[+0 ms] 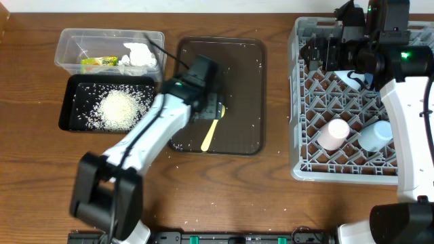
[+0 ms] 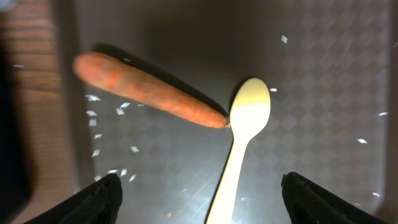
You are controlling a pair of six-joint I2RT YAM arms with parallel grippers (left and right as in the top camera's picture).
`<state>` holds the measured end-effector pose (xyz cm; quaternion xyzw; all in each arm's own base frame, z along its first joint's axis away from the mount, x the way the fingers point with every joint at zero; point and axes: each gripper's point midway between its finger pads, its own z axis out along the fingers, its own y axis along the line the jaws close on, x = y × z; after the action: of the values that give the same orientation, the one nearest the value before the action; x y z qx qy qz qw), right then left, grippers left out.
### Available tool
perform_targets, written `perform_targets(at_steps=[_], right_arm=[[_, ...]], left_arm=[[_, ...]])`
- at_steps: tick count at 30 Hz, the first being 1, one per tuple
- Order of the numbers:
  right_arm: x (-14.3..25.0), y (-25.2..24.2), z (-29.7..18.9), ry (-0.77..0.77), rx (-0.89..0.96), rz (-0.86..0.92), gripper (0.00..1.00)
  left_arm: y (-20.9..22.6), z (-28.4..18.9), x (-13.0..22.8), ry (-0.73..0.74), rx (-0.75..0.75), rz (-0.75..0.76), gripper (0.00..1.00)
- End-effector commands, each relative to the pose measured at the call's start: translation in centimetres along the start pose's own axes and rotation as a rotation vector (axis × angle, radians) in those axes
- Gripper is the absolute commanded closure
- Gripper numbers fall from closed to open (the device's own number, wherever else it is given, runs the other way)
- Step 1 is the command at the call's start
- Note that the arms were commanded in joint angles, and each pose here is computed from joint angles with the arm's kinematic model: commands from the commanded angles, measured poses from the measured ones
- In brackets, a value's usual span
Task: Sort waste into correct bins and load items into the dishwasher rack
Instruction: 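Grasp the carrot on the brown tray with the left gripper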
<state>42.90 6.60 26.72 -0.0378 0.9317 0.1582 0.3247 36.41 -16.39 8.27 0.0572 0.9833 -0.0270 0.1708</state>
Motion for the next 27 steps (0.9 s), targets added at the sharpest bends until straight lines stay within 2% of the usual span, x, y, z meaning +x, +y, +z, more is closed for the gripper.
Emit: perform_targets(at_steps=[1,5,11,14,17,21,27], right_arm=[[0.4,-0.2,0.5,0.020,0.013,0.021,0.02],[0.8,-0.4,1.2,0.044,0.015,0.028,0.02],[1.6,-0.9,2.8,0.088,0.017,0.041,0.02],[2.0,-1.2,3.5,0.108,0.019,0.048,0.02],[2.3,-1.3,3.9,0.125,0.020,0.053,0.03],[2.5,-1.4,4.0,0.132,0.021,0.055,0.03],[2.6,-1.4,3.9,0.136,0.021,0.056,0.03]], left_arm=[[0.7,1.4,0.1,0.000,-0.082,0.033,0.16],[0.8,1.9,-0.7,-0.029,-0.083,-0.006,0.16],[2.4,2.1,-2.5,-0.105,-0.112,-0.262,0.16],[2.6,3.0,-2.7,-0.115,-0.120,-0.323,0.16],[2.7,4.2,-2.2,-0.092,-0.132,-0.368,0.22],[3.6,5.9,-1.4,-0.068,-0.175,-0.452,0.23],[5.2,6.2,-2.0,-0.083,-0.182,-0.524,0.38]])
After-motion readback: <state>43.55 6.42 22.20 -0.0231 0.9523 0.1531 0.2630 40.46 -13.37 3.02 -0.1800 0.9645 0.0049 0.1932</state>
